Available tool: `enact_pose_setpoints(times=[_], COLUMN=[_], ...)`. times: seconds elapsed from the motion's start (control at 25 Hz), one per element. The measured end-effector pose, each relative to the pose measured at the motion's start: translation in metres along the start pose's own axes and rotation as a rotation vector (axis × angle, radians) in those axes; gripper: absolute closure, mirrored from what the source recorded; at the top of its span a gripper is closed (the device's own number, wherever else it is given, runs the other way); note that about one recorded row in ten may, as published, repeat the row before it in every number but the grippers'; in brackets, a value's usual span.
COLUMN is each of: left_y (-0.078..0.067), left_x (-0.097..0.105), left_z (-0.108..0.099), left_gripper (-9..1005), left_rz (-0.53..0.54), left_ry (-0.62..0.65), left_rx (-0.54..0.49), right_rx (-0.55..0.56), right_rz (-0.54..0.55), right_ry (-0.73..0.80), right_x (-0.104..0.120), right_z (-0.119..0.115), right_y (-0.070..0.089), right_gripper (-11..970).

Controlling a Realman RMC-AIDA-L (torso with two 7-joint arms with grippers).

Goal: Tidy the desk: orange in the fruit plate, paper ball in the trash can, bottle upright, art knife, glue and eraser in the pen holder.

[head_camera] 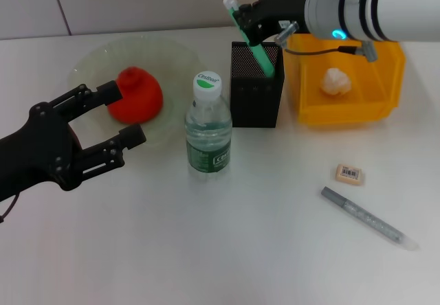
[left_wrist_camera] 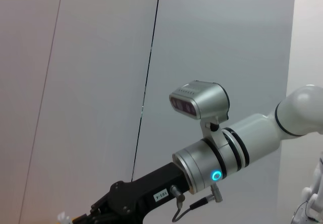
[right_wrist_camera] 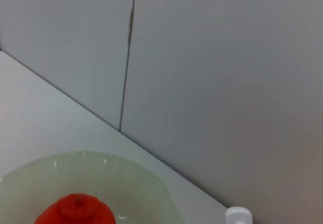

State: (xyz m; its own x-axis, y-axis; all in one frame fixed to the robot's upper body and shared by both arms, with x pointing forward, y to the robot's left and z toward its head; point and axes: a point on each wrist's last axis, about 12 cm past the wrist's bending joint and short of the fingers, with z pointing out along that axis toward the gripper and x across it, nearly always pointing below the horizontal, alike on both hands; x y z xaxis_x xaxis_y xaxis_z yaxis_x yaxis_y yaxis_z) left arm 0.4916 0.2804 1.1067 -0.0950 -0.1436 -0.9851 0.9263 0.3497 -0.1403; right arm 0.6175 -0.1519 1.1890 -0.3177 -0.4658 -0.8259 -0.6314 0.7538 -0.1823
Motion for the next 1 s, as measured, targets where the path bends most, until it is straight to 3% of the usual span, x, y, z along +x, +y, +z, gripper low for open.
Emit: enact_pose_setpoints(times=[0.28,0.92,1.0], left_y=[0.001,0.001,0.001], left_x=[0.0,0.0,0.0], left_z=[0.001,-0.001,-0.001], left_gripper=[209,208,208], left_rz=[-0.001,-0.001,-0.002], left_ry=[0.0,0.003,0.004], left_rx=[-0.003,-0.006,-0.007], right_rx=[-0.013,0.002,0.004], right_rz=[-0.002,-0.022,-0.027], right_ry=[0.026,0.016,0.006], right_x=[0.012,0.012,0.011], right_z=[0.01,0.009,0.007], right_y=[0.007,0.004,0.004], right_gripper=[823,796,706])
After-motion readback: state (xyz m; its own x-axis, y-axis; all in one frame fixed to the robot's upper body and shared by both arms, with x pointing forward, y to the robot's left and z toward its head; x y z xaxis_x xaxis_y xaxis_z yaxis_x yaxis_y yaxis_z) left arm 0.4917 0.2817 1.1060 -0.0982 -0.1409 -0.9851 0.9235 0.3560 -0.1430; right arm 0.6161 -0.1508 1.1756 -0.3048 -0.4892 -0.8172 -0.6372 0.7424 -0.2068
